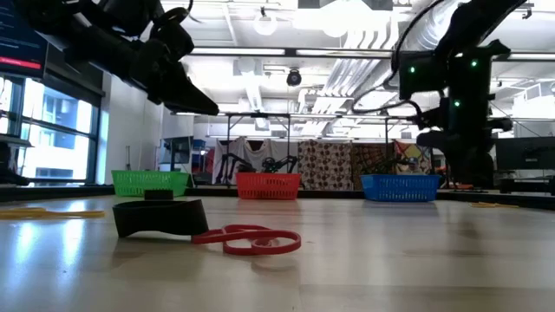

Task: Sort rubber bands into baskets
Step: Put the yellow rubber band into the blue bin

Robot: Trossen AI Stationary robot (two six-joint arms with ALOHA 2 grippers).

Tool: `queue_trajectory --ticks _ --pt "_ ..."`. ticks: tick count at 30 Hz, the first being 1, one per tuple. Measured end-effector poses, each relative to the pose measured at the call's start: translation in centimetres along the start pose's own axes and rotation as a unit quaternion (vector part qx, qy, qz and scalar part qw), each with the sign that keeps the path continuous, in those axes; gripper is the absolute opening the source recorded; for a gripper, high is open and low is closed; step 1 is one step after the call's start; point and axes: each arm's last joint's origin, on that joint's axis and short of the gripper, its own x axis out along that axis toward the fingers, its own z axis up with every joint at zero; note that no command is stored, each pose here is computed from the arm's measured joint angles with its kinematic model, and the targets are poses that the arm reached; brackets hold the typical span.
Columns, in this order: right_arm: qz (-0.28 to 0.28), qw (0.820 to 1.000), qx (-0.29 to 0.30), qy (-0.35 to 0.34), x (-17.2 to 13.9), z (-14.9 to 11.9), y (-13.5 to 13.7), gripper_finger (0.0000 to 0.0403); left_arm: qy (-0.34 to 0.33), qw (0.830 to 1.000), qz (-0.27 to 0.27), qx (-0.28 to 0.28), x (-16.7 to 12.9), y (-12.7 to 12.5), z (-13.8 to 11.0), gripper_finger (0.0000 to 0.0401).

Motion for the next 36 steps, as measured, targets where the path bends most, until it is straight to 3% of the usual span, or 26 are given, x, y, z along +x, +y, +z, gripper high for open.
queue_trajectory --ticks 8,16,27,36 --pt "-0.040 0.997 0.054 0.046 1.8 1.1 -3.2 0.0138 -0.003 1.000 -0.007 0.003 0.0 -0.4 0.1 0.0094" --pt "0.011 0.993 0.092 0.078 4.8 1.2 -5.4 0.0137 -0.003 1.000 -0.007 0.003 0.0 -0.4 0.1 0.0094" --pt "-0.002 0.985 0.159 0.071 5.5 2.2 -7.5 0.0137 -0.002 1.000 -0.008 0.001 0.0 -0.4 0.0 0.0094" --pt "0.017 0.982 0.176 0.070 5.7 2.5 -7.9 0.0137 0.000 1.000 -0.012 0.004 0.0 -0.6 0.0 0.0094"
